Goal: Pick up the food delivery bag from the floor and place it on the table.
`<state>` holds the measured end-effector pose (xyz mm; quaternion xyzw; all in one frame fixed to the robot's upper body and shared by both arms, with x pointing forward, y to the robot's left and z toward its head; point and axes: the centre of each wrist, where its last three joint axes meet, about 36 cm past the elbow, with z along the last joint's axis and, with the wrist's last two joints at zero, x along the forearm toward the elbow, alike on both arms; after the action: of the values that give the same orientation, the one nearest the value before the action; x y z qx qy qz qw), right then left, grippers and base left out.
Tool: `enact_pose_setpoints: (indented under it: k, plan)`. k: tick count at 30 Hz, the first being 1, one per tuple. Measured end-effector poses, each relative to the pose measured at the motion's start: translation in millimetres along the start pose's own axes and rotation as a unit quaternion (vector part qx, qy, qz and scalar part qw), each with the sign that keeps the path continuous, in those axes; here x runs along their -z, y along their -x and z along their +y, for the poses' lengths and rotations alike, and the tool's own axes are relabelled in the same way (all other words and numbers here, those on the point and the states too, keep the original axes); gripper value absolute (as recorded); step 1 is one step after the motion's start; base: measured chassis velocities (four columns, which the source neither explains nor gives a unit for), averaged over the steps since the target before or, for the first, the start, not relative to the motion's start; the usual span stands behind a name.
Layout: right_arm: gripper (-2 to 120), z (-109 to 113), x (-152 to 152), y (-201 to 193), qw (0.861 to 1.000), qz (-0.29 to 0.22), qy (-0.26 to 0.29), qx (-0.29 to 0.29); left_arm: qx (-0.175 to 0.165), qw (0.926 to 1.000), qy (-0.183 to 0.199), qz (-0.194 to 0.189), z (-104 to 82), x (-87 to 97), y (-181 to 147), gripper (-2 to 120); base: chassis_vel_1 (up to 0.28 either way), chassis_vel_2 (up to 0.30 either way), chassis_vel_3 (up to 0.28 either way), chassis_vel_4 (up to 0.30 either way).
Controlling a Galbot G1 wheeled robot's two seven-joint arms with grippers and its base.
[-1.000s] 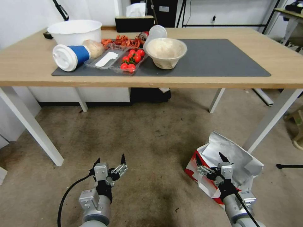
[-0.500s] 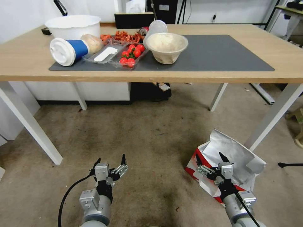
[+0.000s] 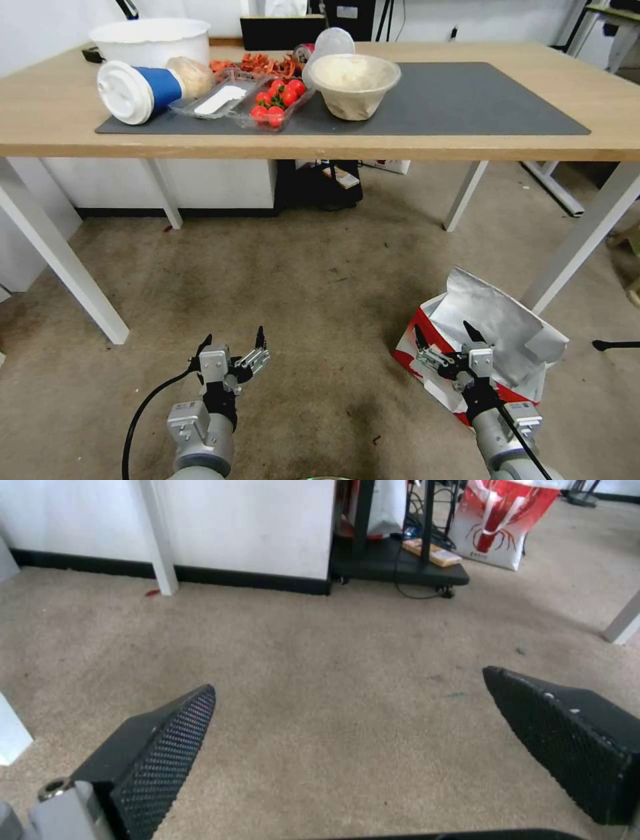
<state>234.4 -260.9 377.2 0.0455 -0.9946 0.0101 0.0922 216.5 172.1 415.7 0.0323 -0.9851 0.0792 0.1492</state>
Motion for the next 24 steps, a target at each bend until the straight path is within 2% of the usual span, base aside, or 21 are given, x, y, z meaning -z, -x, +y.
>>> enact_pose_setpoints:
  k: [24]
  plan:
    - [100, -2.6, 0.3, -1.4, 1.0, -0.001, 0.001, -0.003, 0.001, 1.0, 0.001, -0.002, 0.0, -1.4, 1.1, 100, 0.0, 0.0, 0.0, 0.0]
